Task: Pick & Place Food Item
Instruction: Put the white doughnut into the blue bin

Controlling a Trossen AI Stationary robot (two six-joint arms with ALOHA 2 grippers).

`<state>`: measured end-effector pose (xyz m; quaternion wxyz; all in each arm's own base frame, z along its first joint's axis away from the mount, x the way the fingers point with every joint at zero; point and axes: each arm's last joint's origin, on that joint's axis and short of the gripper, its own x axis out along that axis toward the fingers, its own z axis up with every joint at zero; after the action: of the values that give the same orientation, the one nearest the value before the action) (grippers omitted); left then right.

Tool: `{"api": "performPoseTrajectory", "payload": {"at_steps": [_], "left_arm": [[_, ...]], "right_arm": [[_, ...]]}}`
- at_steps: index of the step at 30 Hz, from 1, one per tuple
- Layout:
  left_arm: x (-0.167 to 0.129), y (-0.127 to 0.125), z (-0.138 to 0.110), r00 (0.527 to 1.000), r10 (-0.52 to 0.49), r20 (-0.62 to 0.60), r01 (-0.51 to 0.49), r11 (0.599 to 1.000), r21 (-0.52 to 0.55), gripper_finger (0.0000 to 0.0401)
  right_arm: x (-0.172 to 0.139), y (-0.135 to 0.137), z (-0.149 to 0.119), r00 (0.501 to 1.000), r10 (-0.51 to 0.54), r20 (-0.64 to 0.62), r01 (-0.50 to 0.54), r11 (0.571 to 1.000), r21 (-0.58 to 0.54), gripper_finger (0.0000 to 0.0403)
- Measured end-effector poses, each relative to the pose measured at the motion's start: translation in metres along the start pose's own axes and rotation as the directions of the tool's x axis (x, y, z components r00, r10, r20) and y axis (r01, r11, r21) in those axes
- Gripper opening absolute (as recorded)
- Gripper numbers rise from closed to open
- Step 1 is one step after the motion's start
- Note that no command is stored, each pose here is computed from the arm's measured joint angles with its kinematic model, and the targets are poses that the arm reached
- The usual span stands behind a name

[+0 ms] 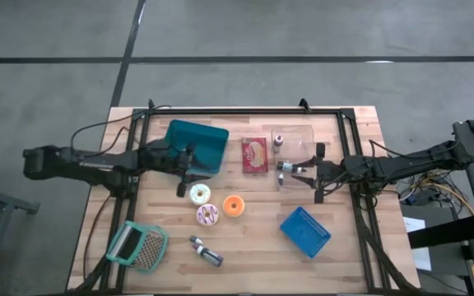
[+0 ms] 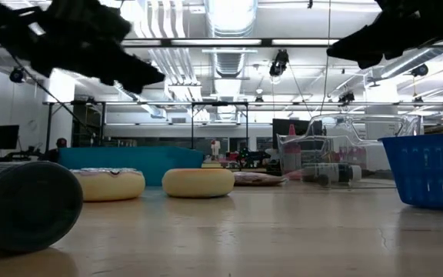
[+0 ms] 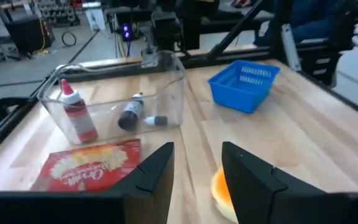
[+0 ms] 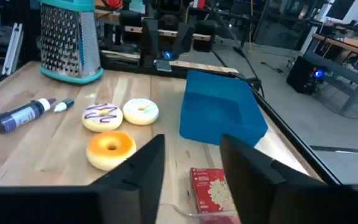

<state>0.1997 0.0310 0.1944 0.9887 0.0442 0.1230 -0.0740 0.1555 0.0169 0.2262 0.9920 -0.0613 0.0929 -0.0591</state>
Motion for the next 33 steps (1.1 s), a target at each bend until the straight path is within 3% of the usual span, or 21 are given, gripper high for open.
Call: {"api": "performPoseTrajectory", "payload": {"at_steps": [6,12,22,33], "left_arm": [[-0.016,-0.010,-0.022,1.000,-0.004,-0.005,0.004,0.998,-0.067,0.0151],[-0.020,-0.016,-0.037,0.999,-0.024,-0.032,0.021,0.995,-0.097,0.0176],[-0.021,-0.027,-0.051,0.995,-0.067,-0.073,0.059,0.993,-0.101,0.0181],[-0.022,-0.027,-0.060,0.987,-0.044,-0.152,0.019,0.987,-0.162,0.0181]], "right_arm": [[0.000,0.000,0.001,1.000,0.003,0.007,-0.003,1.000,-0.002,0.0222],[-0.001,0.001,0.001,0.999,0.044,0.015,-0.044,0.999,-0.006,0.0250],[-0.009,0.004,0.006,0.990,0.107,0.091,-0.105,0.994,-0.029,0.0250],[-0.023,0.001,-0.013,0.990,0.055,0.128,-0.053,0.998,-0.024,0.0249]]}}
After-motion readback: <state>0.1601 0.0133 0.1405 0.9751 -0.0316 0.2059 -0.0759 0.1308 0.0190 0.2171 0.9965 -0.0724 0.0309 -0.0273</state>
